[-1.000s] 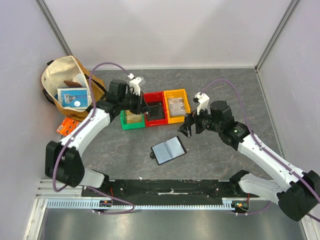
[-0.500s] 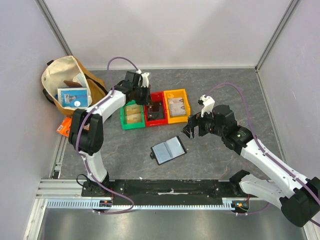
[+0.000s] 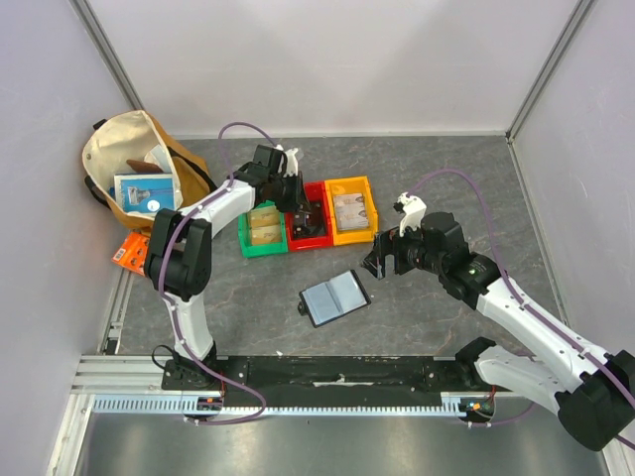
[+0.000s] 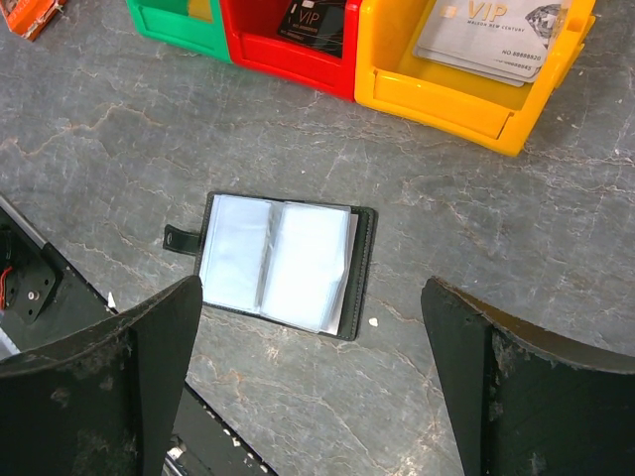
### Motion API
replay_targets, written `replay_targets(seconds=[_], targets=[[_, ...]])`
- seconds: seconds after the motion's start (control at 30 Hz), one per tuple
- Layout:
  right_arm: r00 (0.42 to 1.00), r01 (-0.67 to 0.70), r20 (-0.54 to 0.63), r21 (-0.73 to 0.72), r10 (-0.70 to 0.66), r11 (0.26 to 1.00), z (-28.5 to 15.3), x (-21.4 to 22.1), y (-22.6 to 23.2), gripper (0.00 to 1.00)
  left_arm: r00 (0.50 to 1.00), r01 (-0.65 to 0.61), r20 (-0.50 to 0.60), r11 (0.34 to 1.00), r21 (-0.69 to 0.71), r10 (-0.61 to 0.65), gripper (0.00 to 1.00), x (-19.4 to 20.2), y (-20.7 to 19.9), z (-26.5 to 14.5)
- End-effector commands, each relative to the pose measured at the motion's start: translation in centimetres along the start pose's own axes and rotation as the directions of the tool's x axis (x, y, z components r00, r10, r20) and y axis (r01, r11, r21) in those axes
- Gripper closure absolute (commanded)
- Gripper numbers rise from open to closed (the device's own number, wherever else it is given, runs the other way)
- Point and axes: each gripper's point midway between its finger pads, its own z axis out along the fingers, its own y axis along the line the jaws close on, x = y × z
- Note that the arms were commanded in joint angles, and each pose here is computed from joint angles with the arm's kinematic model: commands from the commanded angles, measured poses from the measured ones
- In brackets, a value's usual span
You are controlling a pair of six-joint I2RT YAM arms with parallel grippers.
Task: Take the credit cards out of the card holder
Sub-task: Place the credit card in the storage box, then remove the credit card from the card holder.
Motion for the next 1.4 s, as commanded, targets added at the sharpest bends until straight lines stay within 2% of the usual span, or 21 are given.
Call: replay_targets(seconds=[0.0, 0.1, 0.2, 0.33, 0.43, 0.53, 0.73, 0.93, 1.03, 1.13, 1.37], targets=[[0.999, -0.006, 0.042, 0.003, 0.006, 1.0, 0.0, -0.9, 0.1, 0.02, 0.999, 0.047, 0.021, 0.999, 0.006, -0.047, 0.77, -0.6, -0.8, -0.1], [1.0, -0.006, 0.019, 0.011, 0.005, 1.0, 0.2, -0.6, -0.1, 0.02, 0.999, 0.012, 0.051, 0.999, -0.045, -0.01, 0.64, -1.4, -0.4, -1.2], [1.0, -0.005, 0.012, 0.02, 0.004, 1.0, 0.3, -0.6, -0.3, 0.02, 0.994, -0.035, 0.098, 0.994, -0.106, 0.045, 0.45, -3.1, -0.4, -3.1], [1.0, -0.006, -0.006, 0.031, 0.006, 0.999, 0.6, -0.5, -0.5, 0.02, 0.983, -0.08, 0.147, 0.982, -0.172, 0.106, 0.31, -4.8, -0.8, -6.0], [0.999, -0.003, -0.036, 0.021, 0.004, 1.0, 1.0, 0.0, -0.4, 0.02, 0.973, -0.103, 0.183, 0.975, -0.195, 0.14, 0.3, -5.3, -2.1, -8.3], [0.998, 0.008, -0.064, 0.006, -0.007, 1.0, 1.6, 0.8, 0.0, 0.02, 0.967, -0.109, 0.207, 0.976, -0.189, 0.149, 0.3, -4.1, -3.9, -10.1], [0.986, 0.105, -0.137, 0.037, -0.099, 0.994, 3.5, 3.3, 1.6, 0.04, 0.974, -0.093, 0.201, 0.993, -0.076, 0.106, 0.32, 3.7, -7.8, -11.7], [0.967, 0.193, -0.182, 0.075, -0.177, 0.978, 5.4, 5.4, 3.3, 0.08, 0.977, -0.002, 0.215, 0.997, 0.082, -0.016, 0.35, 11.5, -10.0, -12.5], [0.954, 0.239, -0.204, 0.072, -0.221, 0.968, 6.3, 6.5, 4.4, 0.09, 0.98, 0.029, 0.192, 0.996, 0.084, -0.045, 0.38, 15.1, -9.7, -11.8], [0.943, 0.276, -0.215, 0.072, -0.255, 0.958, 7.1, 7.1, 5.5, 0.1, 0.986, 0.084, 0.142, 0.996, 0.017, -0.086, 0.39, 18.1, -7.6, -10.2], [0.909, 0.357, -0.261, 0.085, -0.325, 0.93, 9.1, 9.3, 7.7, 0.1, 0.992, 0.104, 0.084, 0.986, -0.13, -0.094, 0.43, 21.9, -3.9, -8.1]])
